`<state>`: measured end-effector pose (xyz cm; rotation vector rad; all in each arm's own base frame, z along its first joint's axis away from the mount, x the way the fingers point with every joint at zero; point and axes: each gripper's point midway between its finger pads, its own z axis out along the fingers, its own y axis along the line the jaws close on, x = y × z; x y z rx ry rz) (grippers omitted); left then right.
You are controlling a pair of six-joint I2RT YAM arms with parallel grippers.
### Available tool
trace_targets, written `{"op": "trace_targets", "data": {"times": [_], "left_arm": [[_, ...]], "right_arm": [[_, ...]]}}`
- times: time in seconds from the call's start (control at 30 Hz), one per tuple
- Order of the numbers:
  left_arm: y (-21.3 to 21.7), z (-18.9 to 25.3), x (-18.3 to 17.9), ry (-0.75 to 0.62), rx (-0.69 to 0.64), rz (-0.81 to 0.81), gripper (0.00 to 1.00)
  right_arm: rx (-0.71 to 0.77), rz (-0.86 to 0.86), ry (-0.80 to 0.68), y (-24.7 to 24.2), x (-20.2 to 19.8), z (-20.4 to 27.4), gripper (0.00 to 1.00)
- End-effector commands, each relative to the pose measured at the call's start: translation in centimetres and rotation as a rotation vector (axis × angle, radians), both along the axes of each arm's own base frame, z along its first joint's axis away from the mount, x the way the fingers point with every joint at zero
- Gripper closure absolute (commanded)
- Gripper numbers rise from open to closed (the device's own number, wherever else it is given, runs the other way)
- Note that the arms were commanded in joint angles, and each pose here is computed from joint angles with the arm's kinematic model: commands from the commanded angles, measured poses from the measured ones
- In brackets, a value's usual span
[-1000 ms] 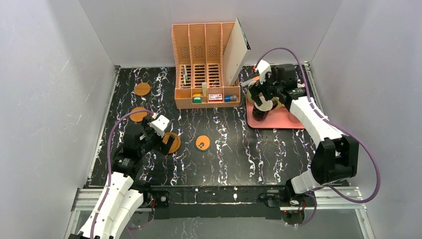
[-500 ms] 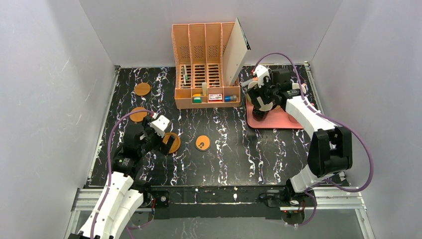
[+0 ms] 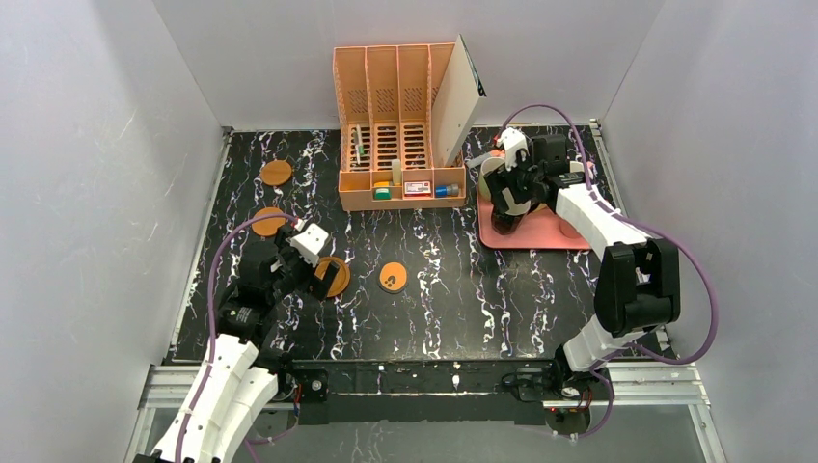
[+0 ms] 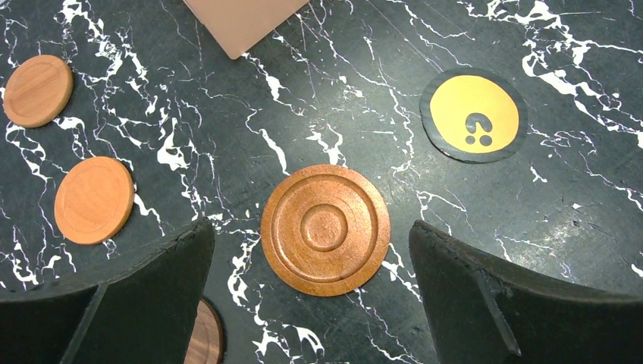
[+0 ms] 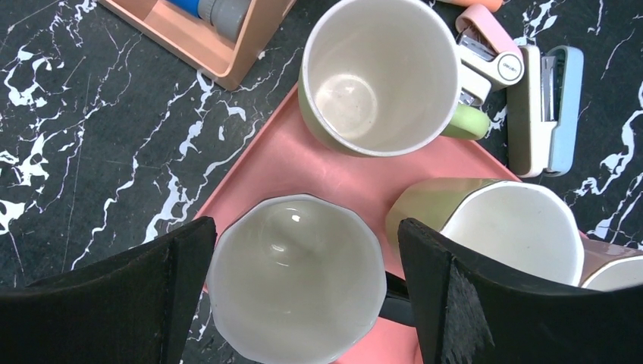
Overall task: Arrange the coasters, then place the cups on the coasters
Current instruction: Pick up the cup from the tray.
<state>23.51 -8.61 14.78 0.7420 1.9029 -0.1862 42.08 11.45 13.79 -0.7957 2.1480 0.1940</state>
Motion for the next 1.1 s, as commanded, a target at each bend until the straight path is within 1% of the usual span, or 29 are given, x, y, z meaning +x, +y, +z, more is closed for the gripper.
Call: {"op": "trace_targets", "data": {"times": [0.0,0.33,0.57,0.73,0.87,0.97,1.07], "left_arm": [[0.0,-0.4,-0.5,0.007,0.001,-0.011,0.02],[0.0,-0.4,-0.5,0.008,0.003,-0.010,0.02],[0.0,-0.4,-0.4,0.008,0.003,-0.008,0.02],[0.0,-0.4,-0.4,0.008,0.004,-0.010,0.02],[0.1,-0.4,-0.4,0.006,0.005,-0.009,0.02],[0.1,-0.4,-0.4,0.005,0.005,-0.008,0.02],[0.1,-0.4,-0.4,0.006,0.007,-0.004,0.02]], "right_arm": [[0.025,0.016,0.049,0.1,-0.4,-0.8,0.02],[0.046,0.039,0.094,0.0,-1.3,-1.1,0.02],[0.030,0.054,0.134,0.0,-1.8,-1.9,0.02],[0.014,0.041,0.125,-0.4,-1.7,-1.7,0.03],[0.006,0.037,0.102,-0.6,-1.5,-1.1,0.11],[0.015,0.042,0.071,-0.5,-1.5,-0.3,0.25],[0.035,0.053,0.040,-0.2,-1.6,0.9,0.42]]}}
